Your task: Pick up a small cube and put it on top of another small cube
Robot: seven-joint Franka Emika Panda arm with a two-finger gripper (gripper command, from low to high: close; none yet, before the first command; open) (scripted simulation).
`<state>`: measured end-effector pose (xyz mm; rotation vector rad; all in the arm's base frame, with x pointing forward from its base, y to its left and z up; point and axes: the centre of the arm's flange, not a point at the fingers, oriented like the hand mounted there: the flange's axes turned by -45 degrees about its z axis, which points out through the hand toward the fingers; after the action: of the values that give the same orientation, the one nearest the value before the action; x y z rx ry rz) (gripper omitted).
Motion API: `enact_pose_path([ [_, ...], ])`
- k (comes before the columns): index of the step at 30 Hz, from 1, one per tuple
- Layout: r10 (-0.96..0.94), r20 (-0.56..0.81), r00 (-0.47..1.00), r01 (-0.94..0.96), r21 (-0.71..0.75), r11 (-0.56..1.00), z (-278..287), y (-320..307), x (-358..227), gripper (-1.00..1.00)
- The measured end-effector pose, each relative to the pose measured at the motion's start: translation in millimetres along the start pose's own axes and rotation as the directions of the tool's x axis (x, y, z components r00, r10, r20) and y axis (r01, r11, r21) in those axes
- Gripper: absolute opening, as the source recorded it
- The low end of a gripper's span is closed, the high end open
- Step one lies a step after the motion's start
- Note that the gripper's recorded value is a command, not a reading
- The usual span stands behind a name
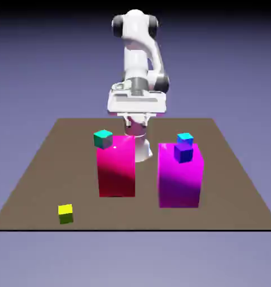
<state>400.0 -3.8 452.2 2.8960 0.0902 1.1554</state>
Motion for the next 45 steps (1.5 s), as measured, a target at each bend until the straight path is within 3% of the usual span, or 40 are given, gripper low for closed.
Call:
enact_pose_path([
  [11,-0.077,0.343,0.936,0.081,0.001,0.997,112.8,93.1,-2.3,0.0],
  [22,-0.159,0.632,0.758,0.128,0.096,0.987,218.3,200.2,-62.8,0.0],
  [28,-0.214,0.743,0.634,0.125,0.175,0.977,262.8,254.4,-114.5,0.0],
  [33,-0.215,0.743,0.634,0.126,0.175,0.976,308.0,252.7,-164.5,0.0],
  [34,-0.215,0.743,0.634,0.126,0.175,0.977,309.6,252.6,-166.5,-1.0],
  [42,-0.214,0.743,0.634,0.124,0.176,0.977,262.8,254.3,-114.6,-1.0],
  [45,-0.403,0.676,0.617,0.235,0.33,0.914,250.4,184.9,-64.3,-1.0],
])
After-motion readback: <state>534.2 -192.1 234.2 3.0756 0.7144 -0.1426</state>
